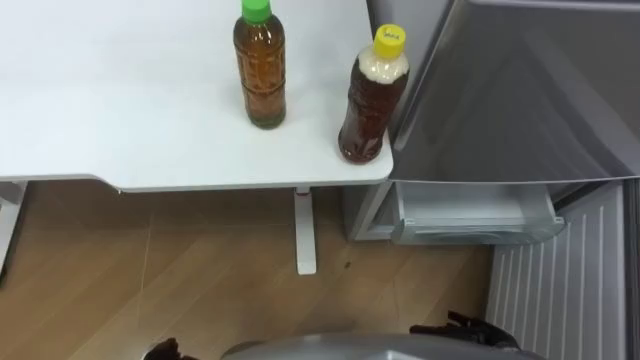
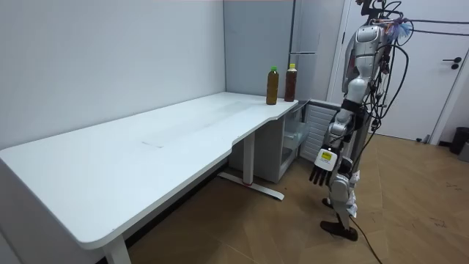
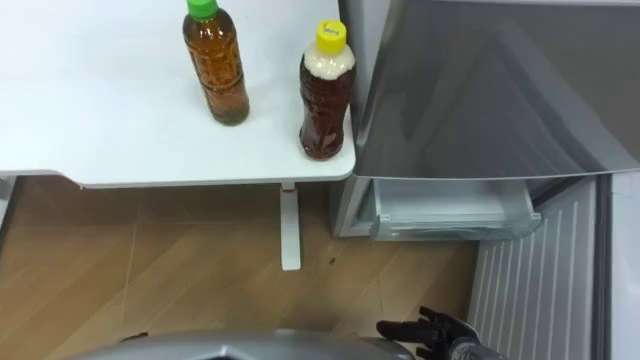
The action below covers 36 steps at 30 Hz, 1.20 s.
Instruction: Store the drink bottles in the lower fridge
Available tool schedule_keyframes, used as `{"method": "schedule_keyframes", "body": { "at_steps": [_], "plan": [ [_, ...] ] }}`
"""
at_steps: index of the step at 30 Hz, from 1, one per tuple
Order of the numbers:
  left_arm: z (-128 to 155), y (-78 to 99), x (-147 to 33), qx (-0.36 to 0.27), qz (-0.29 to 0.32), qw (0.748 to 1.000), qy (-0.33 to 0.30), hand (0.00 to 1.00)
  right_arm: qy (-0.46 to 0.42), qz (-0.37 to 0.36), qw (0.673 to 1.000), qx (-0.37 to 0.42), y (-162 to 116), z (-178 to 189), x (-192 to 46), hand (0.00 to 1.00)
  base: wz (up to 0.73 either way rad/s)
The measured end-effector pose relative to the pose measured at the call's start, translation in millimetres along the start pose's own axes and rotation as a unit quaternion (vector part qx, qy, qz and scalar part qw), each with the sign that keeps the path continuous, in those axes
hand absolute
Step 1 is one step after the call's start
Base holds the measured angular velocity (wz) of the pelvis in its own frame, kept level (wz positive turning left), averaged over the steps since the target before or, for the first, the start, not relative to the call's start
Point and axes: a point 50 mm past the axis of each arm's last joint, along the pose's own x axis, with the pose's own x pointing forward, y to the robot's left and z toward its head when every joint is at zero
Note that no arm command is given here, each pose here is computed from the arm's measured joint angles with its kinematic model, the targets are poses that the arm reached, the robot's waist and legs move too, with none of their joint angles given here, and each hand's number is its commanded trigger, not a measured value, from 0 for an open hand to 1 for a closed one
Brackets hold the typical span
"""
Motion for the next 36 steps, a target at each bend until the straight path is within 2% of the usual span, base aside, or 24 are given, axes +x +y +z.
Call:
{"method": "schedule_keyframes", "body": {
  "at_steps": [13, 19, 21, 25, 31, 34, 36],
  "plan": [
    [-3.5, 1.1, -0.3, -0.002, 0.014, 1.0, 0.004, 0.0, 0.013, -0.007, 1.0, 0.004, -0.4, -6.0, -0.2, 0.0, 0.0],
    [-4.9, 1.6, -0.4, -0.03, 0.021, 0.999, 0.009, 0.0, 0.017, -0.007, 1.0, 0.01, -0.3, -8.1, -0.3, 0.0, 0.0],
    [-12.8, -0.4, -1.3, -0.081, 0.019, 0.996, 0.02, 0.0, 0.018, -0.006, 1.0, 0.011, 0.0, -8.8, -0.3, 0.0, 0.0],
    [-16.2, -1.5, -1.7, -0.133, 0.02, 0.991, 0.027, 0.0, 0.022, -0.004, 1.0, 0.02, 1.7, -10.7, -0.1, 0.0, 0.04],
    [-20.8, 2.8, -2.3, -0.232, 0.055, 0.97, 0.042, 0.0, 0.026, -0.005, 0.999, 0.025, 1.8, -11.7, -0.1, 0.0, 0.01],
    [-23.3, 8.9, -2.8, -0.326, 0.086, 0.94, 0.055, 0.0, 0.029, -0.012, 0.999, 0.03, 0.4, -15.0, -0.8, 0.0, 0.0],
    [-28.9, 14.2, -4.1, -0.412, 0.106, 0.903, 0.065, 0.0, 0.027, -0.018, 0.999, 0.034, -1.1, -15.0, -1.1, 0.0, 0.0]
  ]
}}
